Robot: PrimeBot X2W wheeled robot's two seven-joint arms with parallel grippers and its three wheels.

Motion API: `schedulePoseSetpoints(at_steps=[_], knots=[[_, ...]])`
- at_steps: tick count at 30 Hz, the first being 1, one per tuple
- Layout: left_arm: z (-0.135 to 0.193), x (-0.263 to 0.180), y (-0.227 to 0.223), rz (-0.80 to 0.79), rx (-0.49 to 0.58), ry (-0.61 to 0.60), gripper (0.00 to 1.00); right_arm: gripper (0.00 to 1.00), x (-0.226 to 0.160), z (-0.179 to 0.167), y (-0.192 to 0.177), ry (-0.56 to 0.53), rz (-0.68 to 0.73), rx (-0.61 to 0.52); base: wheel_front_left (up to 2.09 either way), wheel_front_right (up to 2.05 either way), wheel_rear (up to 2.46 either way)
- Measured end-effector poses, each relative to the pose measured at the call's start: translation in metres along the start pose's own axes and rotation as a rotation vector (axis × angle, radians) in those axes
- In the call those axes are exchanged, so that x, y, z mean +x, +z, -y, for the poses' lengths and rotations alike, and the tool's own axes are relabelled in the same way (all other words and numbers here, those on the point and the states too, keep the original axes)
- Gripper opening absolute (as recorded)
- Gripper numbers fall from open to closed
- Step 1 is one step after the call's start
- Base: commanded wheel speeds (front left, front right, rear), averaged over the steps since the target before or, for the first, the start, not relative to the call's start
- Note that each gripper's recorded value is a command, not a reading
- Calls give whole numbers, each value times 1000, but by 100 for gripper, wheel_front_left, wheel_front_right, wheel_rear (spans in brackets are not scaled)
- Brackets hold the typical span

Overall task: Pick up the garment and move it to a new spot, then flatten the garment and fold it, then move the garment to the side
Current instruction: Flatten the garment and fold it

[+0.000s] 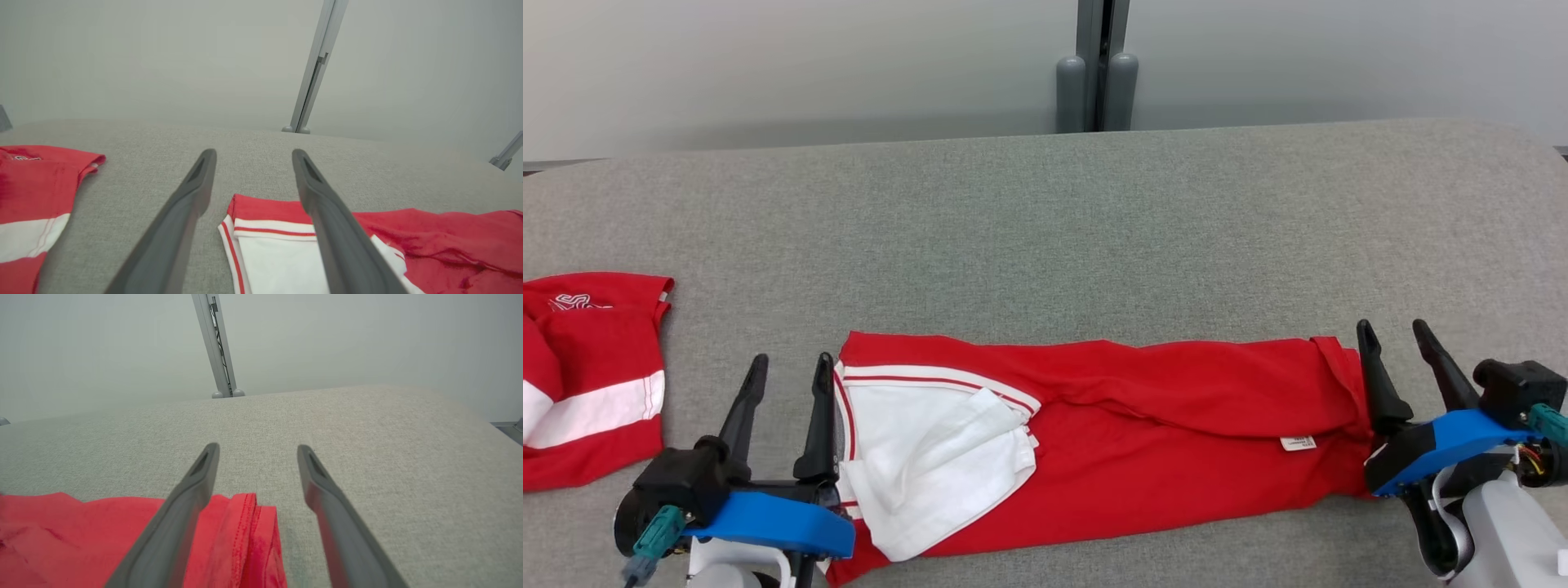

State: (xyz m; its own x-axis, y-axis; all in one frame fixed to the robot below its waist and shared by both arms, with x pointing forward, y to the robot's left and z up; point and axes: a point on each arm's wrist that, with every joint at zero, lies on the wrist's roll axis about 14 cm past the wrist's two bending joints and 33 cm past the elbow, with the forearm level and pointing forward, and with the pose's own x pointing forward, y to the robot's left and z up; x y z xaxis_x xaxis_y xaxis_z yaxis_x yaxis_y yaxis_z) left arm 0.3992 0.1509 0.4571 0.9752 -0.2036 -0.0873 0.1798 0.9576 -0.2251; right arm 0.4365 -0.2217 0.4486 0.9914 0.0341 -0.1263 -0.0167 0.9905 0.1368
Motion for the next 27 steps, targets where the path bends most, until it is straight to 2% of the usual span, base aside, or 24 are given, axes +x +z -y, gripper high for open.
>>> schedulePoseSetpoints(at_steps=[5, 13, 20, 21, 22, 23, 27], knots=[[-17, -9, 21, 86, 60, 102, 100, 100, -3, -4, -29, 7, -97, -5, 0, 0, 0], [-51, -27, 23, 98, 144, 254, 100, 100, -17, -2, -82, -17, -280, 18, 0, 0, 0], [-62, -35, 18, 79, 178, 299, 100, 100, -18, -5, -96, -21, -332, 26, 0, 0, 0], [-63, -36, 17, 77, 180, 302, 100, 60, -18, -7, -97, -17, -336, 31, 0, 0, 0], [-64, -36, 17, 77, 184, 306, 100, 40, -18, -8, -97, -15, -338, 31, 0, 0, 0], [-65, -37, 17, 76, 187, 308, 100, 0, -18, -9, -97, -13, -338, 33, 0, 0, 0], [-64, -37, 17, 75, 192, 310, 100, 0, -19, -11, -93, -12, -329, 50, 0, 0, 0]])
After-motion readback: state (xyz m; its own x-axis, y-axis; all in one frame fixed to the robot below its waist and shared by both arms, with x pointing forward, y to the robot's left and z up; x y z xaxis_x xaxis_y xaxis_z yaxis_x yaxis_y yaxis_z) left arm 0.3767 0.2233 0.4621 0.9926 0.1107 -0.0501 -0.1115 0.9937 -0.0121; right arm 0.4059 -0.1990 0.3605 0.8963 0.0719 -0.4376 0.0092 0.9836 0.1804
